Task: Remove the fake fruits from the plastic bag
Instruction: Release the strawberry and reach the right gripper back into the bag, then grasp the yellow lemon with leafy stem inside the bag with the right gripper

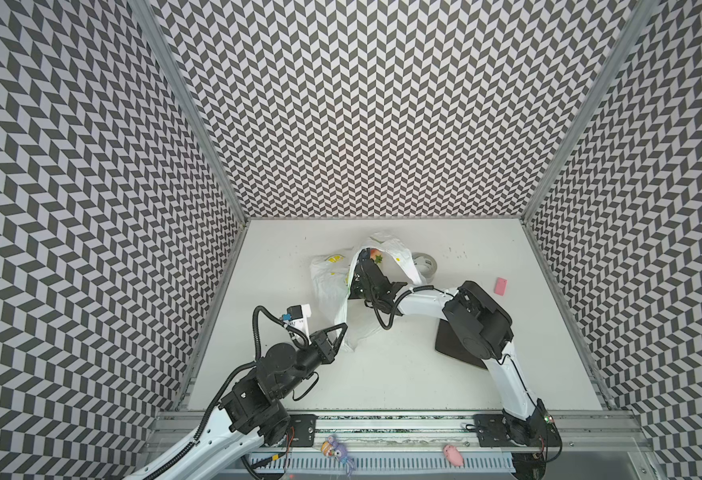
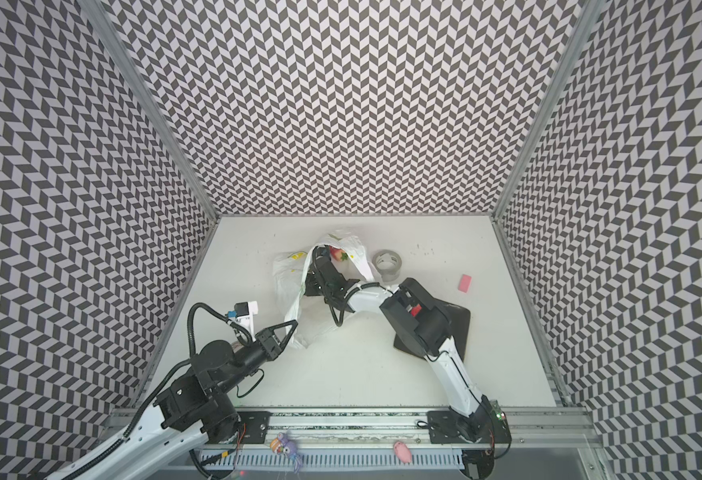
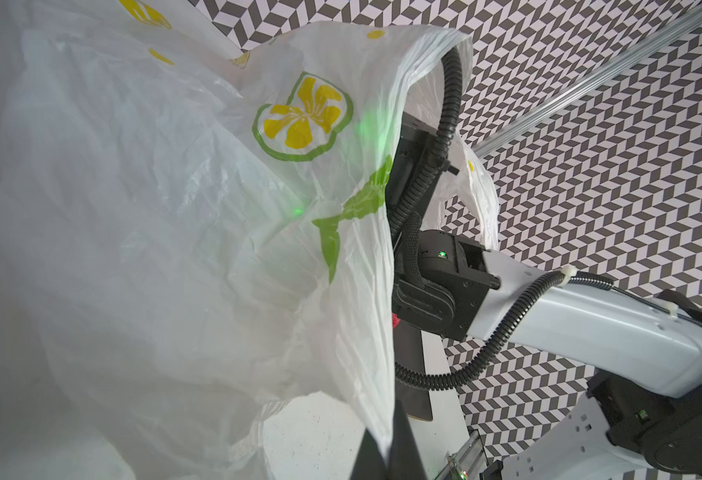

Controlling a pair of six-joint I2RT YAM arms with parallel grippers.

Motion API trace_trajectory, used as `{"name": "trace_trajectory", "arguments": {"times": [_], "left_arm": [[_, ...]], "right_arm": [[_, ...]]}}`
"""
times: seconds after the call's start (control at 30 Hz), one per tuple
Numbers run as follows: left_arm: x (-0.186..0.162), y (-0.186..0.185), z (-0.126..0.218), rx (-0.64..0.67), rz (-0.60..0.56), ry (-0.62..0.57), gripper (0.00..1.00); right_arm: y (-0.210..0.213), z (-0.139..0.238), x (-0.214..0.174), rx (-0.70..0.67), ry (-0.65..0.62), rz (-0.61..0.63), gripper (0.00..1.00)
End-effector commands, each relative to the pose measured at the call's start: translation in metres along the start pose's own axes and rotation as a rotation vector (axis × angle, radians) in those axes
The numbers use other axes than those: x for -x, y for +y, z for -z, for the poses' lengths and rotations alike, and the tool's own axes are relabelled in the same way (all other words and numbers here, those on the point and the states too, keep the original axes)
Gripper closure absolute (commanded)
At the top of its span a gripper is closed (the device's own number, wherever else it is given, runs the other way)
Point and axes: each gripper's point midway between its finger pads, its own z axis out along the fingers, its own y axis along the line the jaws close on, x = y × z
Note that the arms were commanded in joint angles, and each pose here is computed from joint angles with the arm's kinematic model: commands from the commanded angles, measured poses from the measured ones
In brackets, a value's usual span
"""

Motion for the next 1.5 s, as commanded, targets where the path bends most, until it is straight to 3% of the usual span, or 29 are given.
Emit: {"name": "trace_trajectory", "arguments": {"times": [0.0,0.27,0.57,0.83,1.47], "left_arm": [[0.008,-0.007,0.003,-0.003,0.008,-0.023,1.00],[0.010,-0.008,0.004,-0.003,0.004,-0.028,1.00],[0.016,-0.013,0.006,-0.022,0.000,-0.055,1.00],[0.013,-0.010,0.000,-0.050,0.023,-0.076,1.00],[0.021,-0.013,-0.004,-0.058,0.010,-0.118,1.00]], "right_arm": [[-0.002,-0.010,0.010,-0.013,-0.034,0.001,0.29],[-0.007,-0.024,0.004,-0.034,-0.017,-0.005,0.36],[0.001,-0.014,0.004,-0.012,0.012,-0.001,0.48],[0.014,0.038,0.001,0.041,0.013,0.024,0.50],[0.021,0.172,-0.052,0.109,0.073,0.127,0.50]]}}
